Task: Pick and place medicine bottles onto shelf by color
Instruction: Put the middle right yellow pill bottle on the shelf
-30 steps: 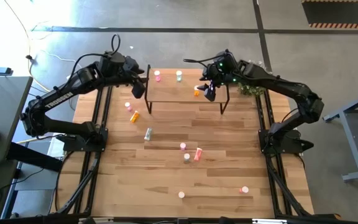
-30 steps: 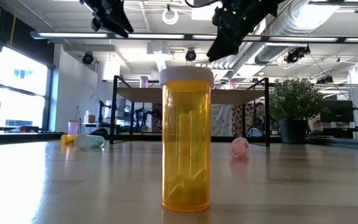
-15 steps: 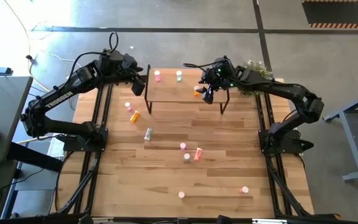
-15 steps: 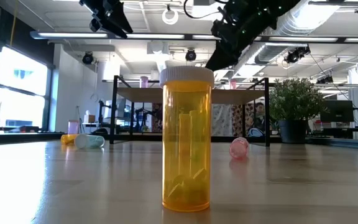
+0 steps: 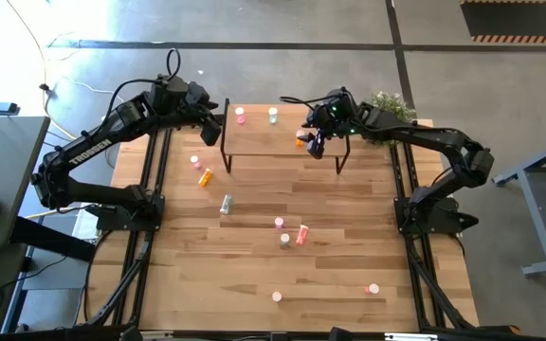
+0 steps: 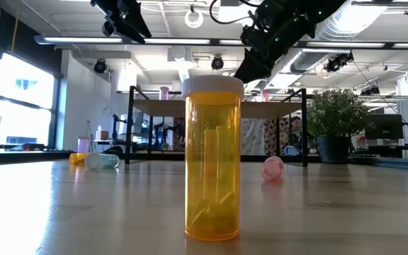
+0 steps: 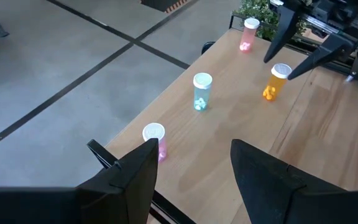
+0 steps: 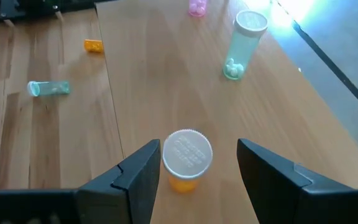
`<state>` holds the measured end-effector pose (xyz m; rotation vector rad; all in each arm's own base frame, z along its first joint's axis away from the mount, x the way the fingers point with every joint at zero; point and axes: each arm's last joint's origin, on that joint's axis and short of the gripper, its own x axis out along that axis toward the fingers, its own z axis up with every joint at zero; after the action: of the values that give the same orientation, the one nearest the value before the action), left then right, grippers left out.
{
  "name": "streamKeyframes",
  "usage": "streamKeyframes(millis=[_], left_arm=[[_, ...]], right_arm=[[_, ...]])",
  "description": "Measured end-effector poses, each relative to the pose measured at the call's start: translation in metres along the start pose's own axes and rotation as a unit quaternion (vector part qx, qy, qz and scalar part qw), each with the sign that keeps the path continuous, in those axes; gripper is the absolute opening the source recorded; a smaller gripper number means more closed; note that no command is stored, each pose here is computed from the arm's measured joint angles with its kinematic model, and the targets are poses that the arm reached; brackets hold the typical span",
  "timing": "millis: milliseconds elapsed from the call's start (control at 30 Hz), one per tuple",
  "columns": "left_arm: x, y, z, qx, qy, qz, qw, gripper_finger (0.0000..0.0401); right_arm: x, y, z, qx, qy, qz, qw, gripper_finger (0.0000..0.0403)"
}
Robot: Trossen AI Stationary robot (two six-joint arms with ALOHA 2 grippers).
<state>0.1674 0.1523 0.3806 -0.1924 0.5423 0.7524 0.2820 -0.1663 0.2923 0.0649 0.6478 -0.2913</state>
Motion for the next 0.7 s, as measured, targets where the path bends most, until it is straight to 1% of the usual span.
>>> streamKeyframes(millis=[133,367,567,633,700], left_arm=[[0.0,0.0,0.0,0.0,0.0,0.0,1.0,0.0193],[0.0,0.0,0.0,0.004,0.0,0.0,1.0,0.0193],[0.0,0.0,0.0,0.004,0.001,0.0,1.0,0.0193],[0.0,0.0,0.0,0.004,0.001,0.0,1.0,0.0193],[0.0,0.0,0.0,0.006,0.001,0.0,1.0,0.0193]], right_arm=[[0.0,0.0,0.0,0.0,-0.001,0.004,1.0,0.0204],[0.011,0.002,-0.003,0.01,0.013,0.008,1.0,0.0204],[0.011,0.002,-0.003,0.012,0.01,0.007,1.0,0.0204],[0.011,0.002,-0.002,0.013,0.008,0.006,1.0,0.02],[0.011,0.002,-0.002,0.018,0.009,0.006,1.0,0.0187]])
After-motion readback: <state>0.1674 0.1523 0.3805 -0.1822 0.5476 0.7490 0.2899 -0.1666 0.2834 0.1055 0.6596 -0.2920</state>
